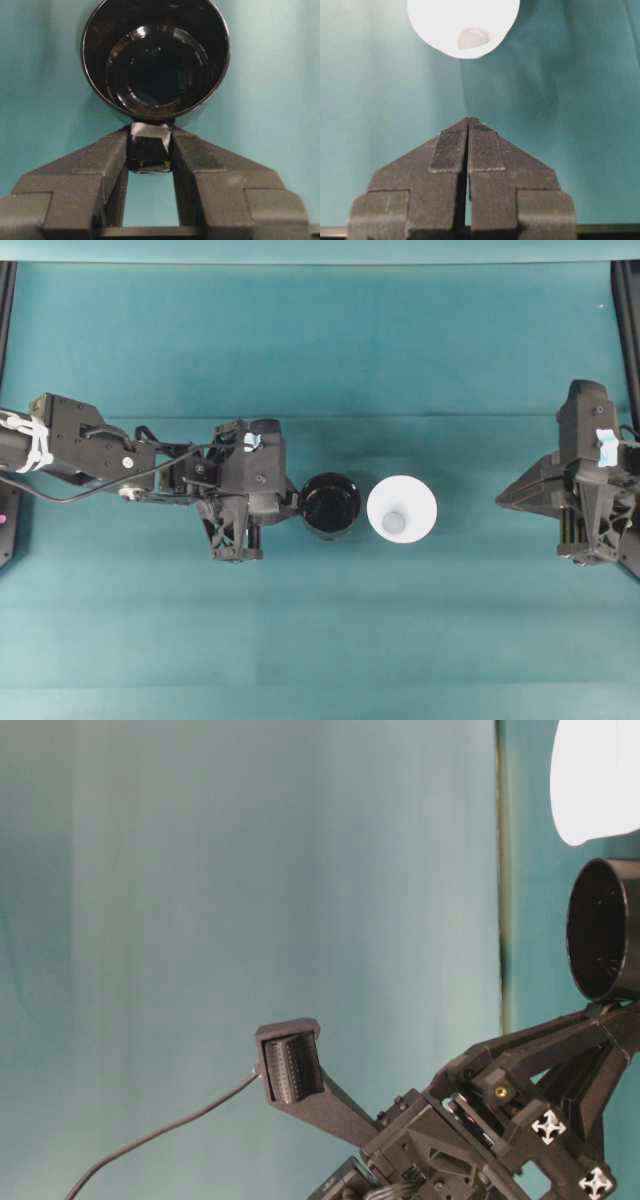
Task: Put a paper cup into the cup holder on your left arm.
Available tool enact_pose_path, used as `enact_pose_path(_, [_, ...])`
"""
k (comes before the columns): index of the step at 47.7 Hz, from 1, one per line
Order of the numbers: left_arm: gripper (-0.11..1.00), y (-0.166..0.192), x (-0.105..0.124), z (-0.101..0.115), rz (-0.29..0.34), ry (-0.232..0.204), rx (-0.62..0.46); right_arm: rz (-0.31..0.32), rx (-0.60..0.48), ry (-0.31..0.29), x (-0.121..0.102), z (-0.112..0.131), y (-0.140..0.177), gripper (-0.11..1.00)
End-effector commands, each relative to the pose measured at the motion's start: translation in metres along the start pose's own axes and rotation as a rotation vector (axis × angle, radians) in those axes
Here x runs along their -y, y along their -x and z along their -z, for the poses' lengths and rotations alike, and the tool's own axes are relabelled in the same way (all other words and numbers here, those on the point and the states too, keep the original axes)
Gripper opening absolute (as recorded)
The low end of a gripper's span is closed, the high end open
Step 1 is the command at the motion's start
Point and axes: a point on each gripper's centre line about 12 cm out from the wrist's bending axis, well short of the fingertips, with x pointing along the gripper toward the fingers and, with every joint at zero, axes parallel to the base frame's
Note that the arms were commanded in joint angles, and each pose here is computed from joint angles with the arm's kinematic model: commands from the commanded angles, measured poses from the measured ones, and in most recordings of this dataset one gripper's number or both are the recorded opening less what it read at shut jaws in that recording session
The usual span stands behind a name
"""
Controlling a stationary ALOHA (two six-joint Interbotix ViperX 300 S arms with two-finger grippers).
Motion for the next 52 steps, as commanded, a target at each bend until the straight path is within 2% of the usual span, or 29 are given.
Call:
enact_pose_path(1, [0.49, 0.001, -0.002, -0.007, -0.003, -0.006, 0.02, 0.0, 0.02, -0.01, 0.0, -0.007, 0.002, -0.01])
enact_pose_path(5, [0.72, 0.002, -0.001, -0.008, -0.003, -0.013, 0.024, 0.0, 0.019, -0.012, 0.0, -0.007, 0.002, -0.01])
enact_pose_path(7, [0.8, 0.003, -0.002, -0.008, -0.004, -0.015, 0.027, 0.001, 0.019, -0.014, 0.0, -0.007, 0.001, -0.01])
enact_pose_path(18, [0.77, 0.004, -0.003, -0.008, -0.006, -0.028, 0.026, 0.014, -0.004, -0.033, 0.003, -0.006, -0.004, -0.01])
enact_pose_path(24, [0.83, 0.008, -0.003, -0.008, -0.007, -0.028, 0.029, 0.022, -0.016, -0.061, 0.005, -0.006, -0.009, -0.01])
enact_pose_path(30, [0.96, 0.02, -0.005, -0.012, -0.011, -0.02, 0.038, 0.028, -0.029, -0.067, 0.006, -0.007, -0.013, 0.02])
enact_pose_path(35, [0.98, 0.032, -0.008, -0.011, -0.016, -0.015, 0.011, 0.033, -0.038, -0.076, 0.007, -0.01, -0.016, 0.08])
enact_pose_path(38, [0.97, 0.04, -0.009, -0.011, -0.018, -0.013, -0.001, 0.038, -0.038, -0.083, 0.008, -0.014, -0.017, 0.14])
enact_pose_path(41, [0.97, 0.048, -0.008, -0.009, -0.017, -0.011, -0.012, 0.051, -0.039, -0.098, 0.012, -0.019, -0.019, 0.28])
enact_pose_path(47, [0.97, 0.067, -0.008, -0.009, -0.018, -0.006, -0.003, 0.079, -0.037, -0.13, 0.021, -0.032, -0.021, 0.61])
enact_pose_path(52, [0.97, 0.078, -0.008, -0.009, -0.02, -0.006, 0.016, 0.091, -0.026, -0.118, 0.023, -0.046, -0.024, 0.87])
